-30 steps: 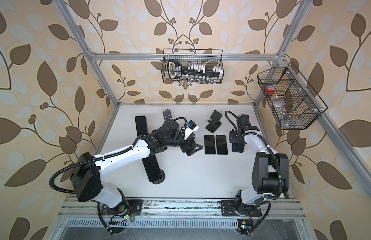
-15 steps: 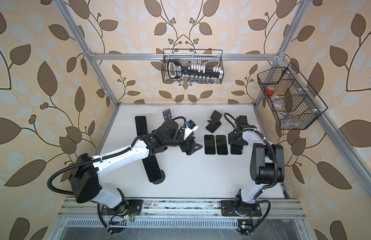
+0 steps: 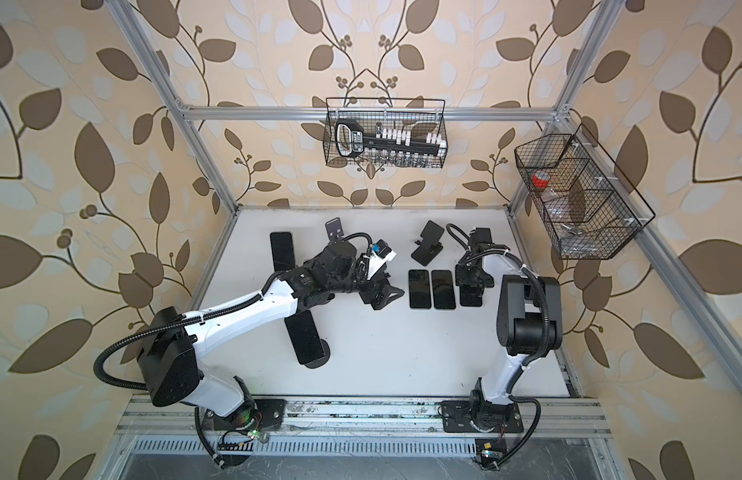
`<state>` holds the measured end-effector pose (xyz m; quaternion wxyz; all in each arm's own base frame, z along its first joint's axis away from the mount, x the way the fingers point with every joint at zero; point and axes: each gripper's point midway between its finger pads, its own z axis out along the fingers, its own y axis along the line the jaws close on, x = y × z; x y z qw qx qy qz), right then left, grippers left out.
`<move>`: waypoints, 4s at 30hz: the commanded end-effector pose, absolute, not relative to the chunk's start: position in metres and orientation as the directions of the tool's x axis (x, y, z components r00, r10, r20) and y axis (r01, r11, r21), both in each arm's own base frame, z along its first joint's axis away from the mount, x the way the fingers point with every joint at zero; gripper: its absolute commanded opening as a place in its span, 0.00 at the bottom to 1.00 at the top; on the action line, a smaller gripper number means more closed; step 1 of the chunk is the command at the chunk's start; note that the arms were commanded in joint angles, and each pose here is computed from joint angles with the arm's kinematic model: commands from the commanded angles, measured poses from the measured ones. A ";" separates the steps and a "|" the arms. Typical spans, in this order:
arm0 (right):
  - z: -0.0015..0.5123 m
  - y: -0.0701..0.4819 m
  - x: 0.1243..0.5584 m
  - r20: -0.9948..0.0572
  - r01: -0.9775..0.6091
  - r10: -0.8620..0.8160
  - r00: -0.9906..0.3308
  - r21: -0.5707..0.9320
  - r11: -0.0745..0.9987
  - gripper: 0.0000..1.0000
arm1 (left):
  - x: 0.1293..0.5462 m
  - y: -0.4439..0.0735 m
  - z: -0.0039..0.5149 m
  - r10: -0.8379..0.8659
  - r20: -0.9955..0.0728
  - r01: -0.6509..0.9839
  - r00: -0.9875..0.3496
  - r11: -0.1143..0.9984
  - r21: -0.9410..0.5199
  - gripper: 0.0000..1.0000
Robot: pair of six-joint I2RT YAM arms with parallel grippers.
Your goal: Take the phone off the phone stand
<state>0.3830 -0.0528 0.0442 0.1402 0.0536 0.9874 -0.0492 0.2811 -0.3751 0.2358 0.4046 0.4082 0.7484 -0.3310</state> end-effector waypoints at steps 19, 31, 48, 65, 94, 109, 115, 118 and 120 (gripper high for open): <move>0.036 -0.053 0.387 -0.235 0.120 0.099 -0.967 -0.077 0.990 0.67 | 0.276 -0.373 0.250 0.336 -0.893 0.886 -0.298 0.445 -0.128 0.99; 0.024 -0.051 0.390 -0.201 0.131 0.117 -0.973 -0.060 0.990 0.72 | 0.277 -0.370 0.250 0.350 -0.894 0.882 -0.279 0.461 -0.094 0.99; 0.025 -0.047 0.390 -0.206 0.123 0.112 -0.972 -0.040 0.992 0.84 | 0.273 -0.370 0.256 0.355 -0.899 0.886 -0.255 0.459 -0.070 0.99; 0.052 -0.054 0.391 -0.278 0.145 0.121 -0.953 -0.068 0.987 0.85 | 0.271 -0.370 0.258 0.363 -0.902 0.887 -0.232 0.460 -0.043 0.99; 0.190 -0.004 0.416 -0.627 0.107 0.092 -0.773 0.013 0.994 0.84 | 0.289 -0.322 0.306 0.297 -0.954 0.747 -0.046 0.644 0.164 0.99; 0.262 0.042 0.427 -0.789 0.029 0.128 -0.601 0.139 0.990 0.83 | 0.298 -0.315 0.299 0.321 -0.946 0.706 -0.045 0.680 0.197 0.99; 0.301 0.090 0.442 -0.845 -0.067 0.063 -0.530 0.115 0.991 0.83 | 0.306 -0.306 0.297 0.363 -0.931 0.660 -0.030 0.707 0.255 0.99; 0.311 0.115 0.447 -0.863 -0.108 0.037 -0.504 0.106 0.989 0.83 | 0.313 -0.303 0.290 0.383 -0.923 0.634 -0.043 0.724 0.271 0.99; 0.315 0.130 0.448 -0.872 -0.132 0.022 -0.488 0.099 0.986 0.83 | 0.317 -0.301 0.288 0.385 -0.921 0.622 -0.053 0.734 0.271 0.99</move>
